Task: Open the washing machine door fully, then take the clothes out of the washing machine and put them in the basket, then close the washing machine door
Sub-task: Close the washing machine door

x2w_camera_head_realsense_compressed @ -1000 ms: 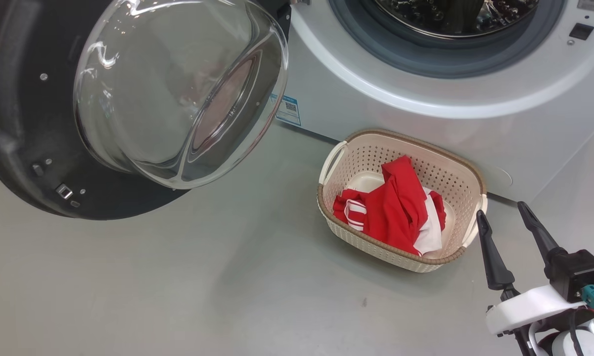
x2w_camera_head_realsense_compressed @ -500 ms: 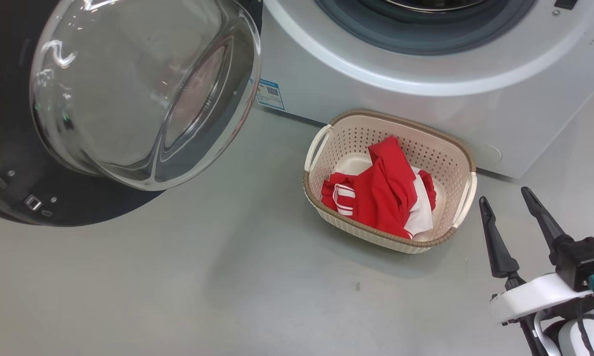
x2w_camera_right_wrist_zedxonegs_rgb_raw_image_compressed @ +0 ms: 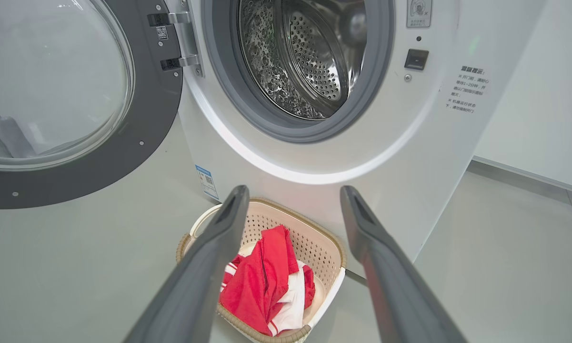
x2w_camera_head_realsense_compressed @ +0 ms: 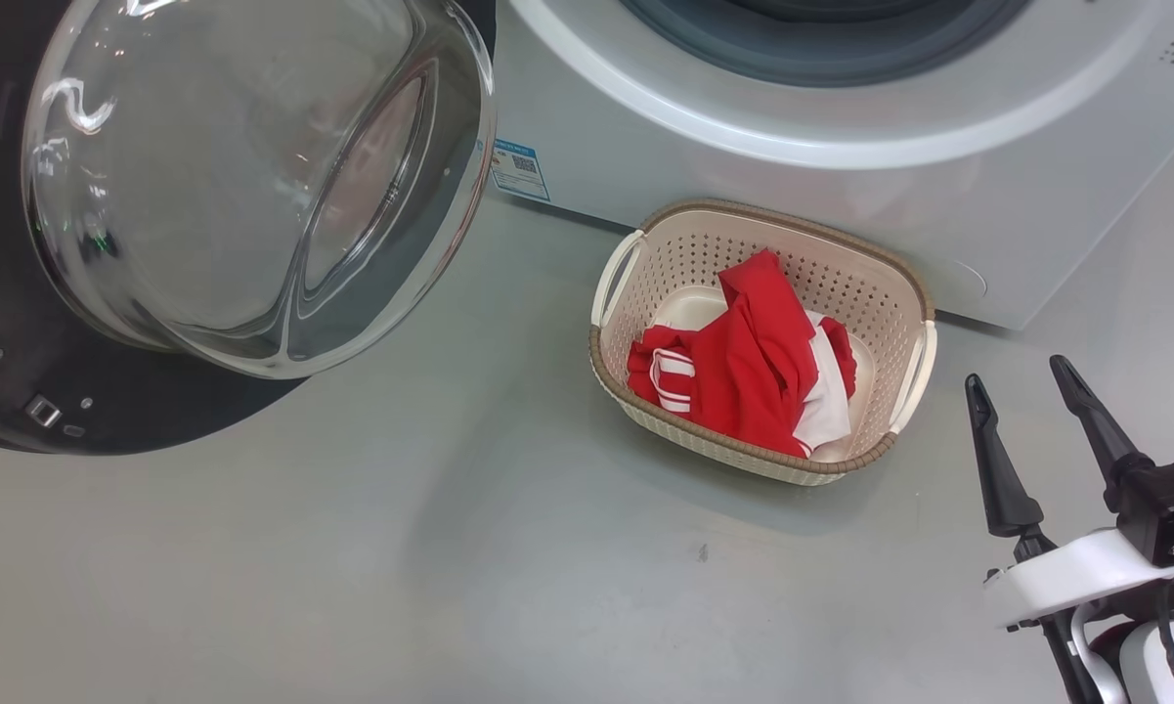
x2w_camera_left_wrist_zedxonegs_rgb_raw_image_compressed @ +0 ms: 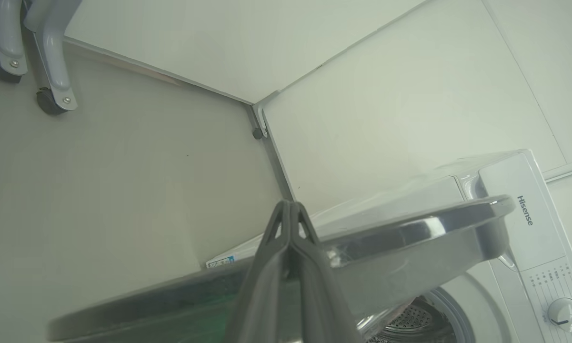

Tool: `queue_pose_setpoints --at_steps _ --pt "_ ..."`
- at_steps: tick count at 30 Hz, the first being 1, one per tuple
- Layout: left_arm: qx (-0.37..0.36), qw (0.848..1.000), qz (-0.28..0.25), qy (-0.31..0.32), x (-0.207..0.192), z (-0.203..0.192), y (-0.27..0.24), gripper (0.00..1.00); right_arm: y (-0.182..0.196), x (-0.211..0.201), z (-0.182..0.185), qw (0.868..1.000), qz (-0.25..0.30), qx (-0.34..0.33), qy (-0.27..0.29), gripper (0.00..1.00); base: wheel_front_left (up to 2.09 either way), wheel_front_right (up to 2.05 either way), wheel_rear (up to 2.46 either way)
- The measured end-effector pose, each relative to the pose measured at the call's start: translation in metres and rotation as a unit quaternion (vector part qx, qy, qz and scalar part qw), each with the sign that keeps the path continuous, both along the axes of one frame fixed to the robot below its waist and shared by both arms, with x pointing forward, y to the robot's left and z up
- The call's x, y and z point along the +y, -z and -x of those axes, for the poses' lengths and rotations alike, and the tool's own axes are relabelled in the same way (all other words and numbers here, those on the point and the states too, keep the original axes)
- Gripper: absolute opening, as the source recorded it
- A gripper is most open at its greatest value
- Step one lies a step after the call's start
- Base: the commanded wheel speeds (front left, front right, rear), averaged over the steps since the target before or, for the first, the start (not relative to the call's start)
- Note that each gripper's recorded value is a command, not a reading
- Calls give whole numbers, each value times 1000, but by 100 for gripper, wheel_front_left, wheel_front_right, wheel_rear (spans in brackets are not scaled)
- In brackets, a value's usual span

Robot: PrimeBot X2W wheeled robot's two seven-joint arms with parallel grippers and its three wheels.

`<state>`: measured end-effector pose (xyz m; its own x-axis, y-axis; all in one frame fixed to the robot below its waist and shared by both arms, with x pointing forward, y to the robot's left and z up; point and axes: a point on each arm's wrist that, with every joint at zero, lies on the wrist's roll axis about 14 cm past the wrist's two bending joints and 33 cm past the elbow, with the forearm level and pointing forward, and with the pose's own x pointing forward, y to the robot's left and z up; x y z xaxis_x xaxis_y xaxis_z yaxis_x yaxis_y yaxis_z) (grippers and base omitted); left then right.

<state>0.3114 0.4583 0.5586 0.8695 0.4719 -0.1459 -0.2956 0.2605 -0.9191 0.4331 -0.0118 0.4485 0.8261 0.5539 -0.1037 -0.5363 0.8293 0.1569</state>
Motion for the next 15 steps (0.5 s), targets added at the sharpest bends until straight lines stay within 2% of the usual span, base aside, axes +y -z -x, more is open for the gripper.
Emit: queue_pose_setpoints --at_steps 15 --pt "16 997 -1 70 -13 -4 3 0 -1 2 -2 1000 -3 -3 -6 100 0 0 0"
